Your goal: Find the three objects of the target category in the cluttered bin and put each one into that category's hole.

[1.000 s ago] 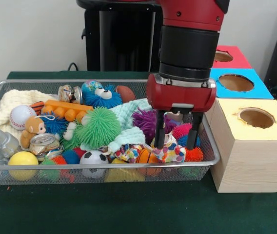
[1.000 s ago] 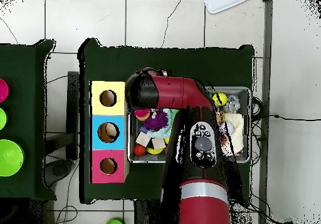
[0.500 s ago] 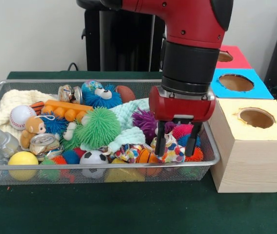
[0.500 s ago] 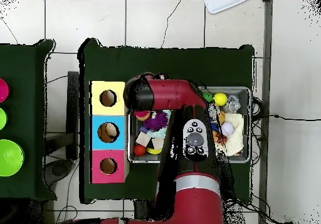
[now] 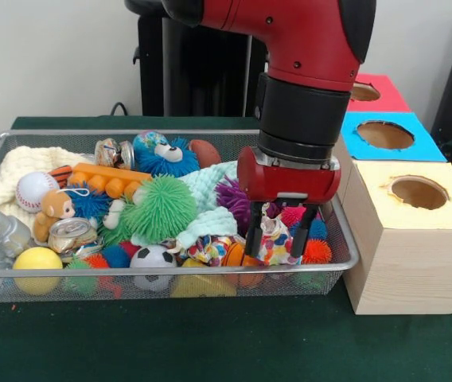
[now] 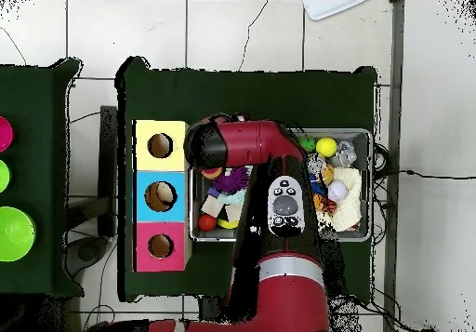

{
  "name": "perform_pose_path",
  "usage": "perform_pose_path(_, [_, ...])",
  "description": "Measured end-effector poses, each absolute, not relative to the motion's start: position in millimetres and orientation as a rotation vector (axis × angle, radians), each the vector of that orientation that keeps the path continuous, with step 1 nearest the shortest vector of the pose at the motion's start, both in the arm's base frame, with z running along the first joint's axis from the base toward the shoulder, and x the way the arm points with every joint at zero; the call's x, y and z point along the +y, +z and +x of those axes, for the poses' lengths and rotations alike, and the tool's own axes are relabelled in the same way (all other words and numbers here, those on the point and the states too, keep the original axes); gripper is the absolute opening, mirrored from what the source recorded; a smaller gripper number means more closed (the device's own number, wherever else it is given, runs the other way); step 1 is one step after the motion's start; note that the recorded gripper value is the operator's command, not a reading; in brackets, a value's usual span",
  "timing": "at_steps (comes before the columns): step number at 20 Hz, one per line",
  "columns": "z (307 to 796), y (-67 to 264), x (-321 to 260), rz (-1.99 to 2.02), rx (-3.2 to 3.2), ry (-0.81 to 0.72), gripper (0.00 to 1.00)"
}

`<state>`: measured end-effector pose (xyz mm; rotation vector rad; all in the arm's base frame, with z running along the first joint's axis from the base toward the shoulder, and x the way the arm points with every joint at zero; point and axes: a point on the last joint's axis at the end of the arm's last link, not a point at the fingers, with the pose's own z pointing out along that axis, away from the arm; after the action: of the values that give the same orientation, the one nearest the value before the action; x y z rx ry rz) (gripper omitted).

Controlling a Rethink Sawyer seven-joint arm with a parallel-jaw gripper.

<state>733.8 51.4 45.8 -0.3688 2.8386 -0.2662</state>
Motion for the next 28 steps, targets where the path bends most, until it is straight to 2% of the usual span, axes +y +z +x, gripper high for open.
perform_pose_path(6, [733, 45, 50, -0.383, 2.837, -0.276, 1.00])
perform_pose_path(7, [733, 45, 50, -0.383, 2.837, -0.276, 0.00])
perform_pose_path(28, [716, 42, 26, -0.309, 3.004, -0.258, 0.00])
